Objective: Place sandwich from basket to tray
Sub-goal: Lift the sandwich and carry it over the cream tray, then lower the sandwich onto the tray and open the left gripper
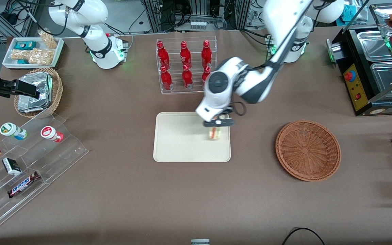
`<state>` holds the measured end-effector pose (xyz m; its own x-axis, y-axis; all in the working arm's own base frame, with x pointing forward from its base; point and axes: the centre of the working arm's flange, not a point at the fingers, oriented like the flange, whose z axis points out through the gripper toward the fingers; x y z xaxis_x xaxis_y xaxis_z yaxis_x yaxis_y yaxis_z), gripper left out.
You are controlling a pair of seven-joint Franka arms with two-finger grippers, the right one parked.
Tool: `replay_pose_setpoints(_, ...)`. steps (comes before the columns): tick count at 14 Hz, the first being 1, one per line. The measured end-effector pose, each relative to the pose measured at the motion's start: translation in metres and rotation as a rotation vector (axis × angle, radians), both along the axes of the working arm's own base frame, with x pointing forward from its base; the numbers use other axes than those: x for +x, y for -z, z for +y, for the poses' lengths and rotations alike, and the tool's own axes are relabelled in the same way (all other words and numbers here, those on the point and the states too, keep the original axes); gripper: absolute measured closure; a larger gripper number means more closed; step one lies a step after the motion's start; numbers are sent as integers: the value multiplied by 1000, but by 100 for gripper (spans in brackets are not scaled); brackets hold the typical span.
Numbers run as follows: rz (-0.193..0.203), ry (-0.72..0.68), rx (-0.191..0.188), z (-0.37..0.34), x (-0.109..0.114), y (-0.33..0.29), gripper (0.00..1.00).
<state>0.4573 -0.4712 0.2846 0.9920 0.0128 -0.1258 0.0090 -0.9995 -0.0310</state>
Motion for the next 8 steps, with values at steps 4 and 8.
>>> replay_pose_setpoints(4,11,0,0,-53,-17,32,74)
replay_pose_setpoints(8,-13,-162,-17,-72,5,37,58)
